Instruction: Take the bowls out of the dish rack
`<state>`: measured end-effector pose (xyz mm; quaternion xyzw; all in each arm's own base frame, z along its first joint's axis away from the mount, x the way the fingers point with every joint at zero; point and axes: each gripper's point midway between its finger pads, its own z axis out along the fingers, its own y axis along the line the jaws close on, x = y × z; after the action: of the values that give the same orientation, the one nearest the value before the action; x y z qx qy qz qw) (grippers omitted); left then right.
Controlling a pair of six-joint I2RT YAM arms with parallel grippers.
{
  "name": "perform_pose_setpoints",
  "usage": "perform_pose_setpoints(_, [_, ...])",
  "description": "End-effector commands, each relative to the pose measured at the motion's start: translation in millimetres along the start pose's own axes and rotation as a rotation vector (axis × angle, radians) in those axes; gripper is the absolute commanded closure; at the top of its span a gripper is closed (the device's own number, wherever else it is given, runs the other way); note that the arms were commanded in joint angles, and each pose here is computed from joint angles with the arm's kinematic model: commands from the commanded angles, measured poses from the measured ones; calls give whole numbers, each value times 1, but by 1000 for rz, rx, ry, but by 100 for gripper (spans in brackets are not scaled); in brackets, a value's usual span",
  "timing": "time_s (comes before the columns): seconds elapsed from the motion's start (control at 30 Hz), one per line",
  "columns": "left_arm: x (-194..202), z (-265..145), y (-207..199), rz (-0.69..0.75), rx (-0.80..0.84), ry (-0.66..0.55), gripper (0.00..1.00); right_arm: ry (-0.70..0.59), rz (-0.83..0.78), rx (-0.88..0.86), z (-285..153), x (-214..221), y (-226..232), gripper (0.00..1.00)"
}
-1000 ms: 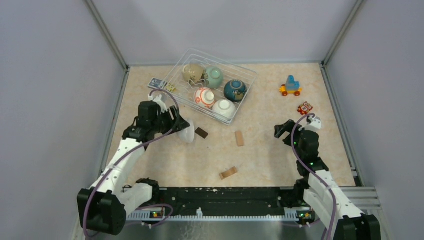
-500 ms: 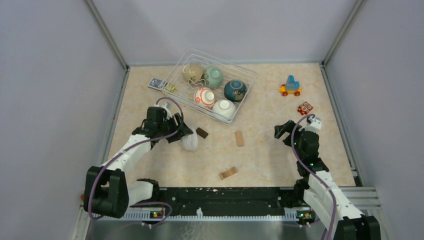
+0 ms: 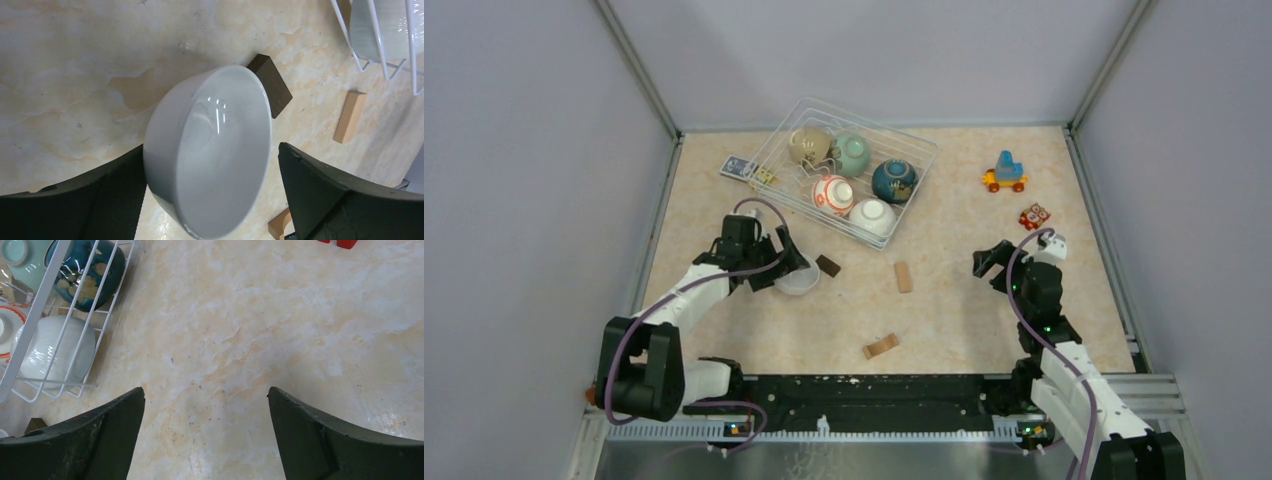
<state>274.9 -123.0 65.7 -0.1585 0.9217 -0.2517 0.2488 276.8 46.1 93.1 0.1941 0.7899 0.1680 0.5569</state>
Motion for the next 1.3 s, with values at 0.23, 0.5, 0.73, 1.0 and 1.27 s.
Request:
perform_pose_setpoints(0.23, [-13,-6,18,-11,-136,-35,1,-17,1,-26,0,-3,5,8])
perform_pose_setpoints(0.5, [-15,-19,34,-63,-267,-40,4,-19,2,-31,0,-3,6,8])
perform_pose_setpoints(0.73, [-18,-30,52,-128,-398,-68,28,-19,2,-34,0,-4,7,8])
perform_pose_setpoints(1.0, [-8,-19,53,-138,-377,-32,57,-17,1,-33,0,-3,7,8])
perform_pose_setpoints(1.27, [-23,-27,59,-170,-432,-110,100,-21,2,-33,-1,-4,7,8])
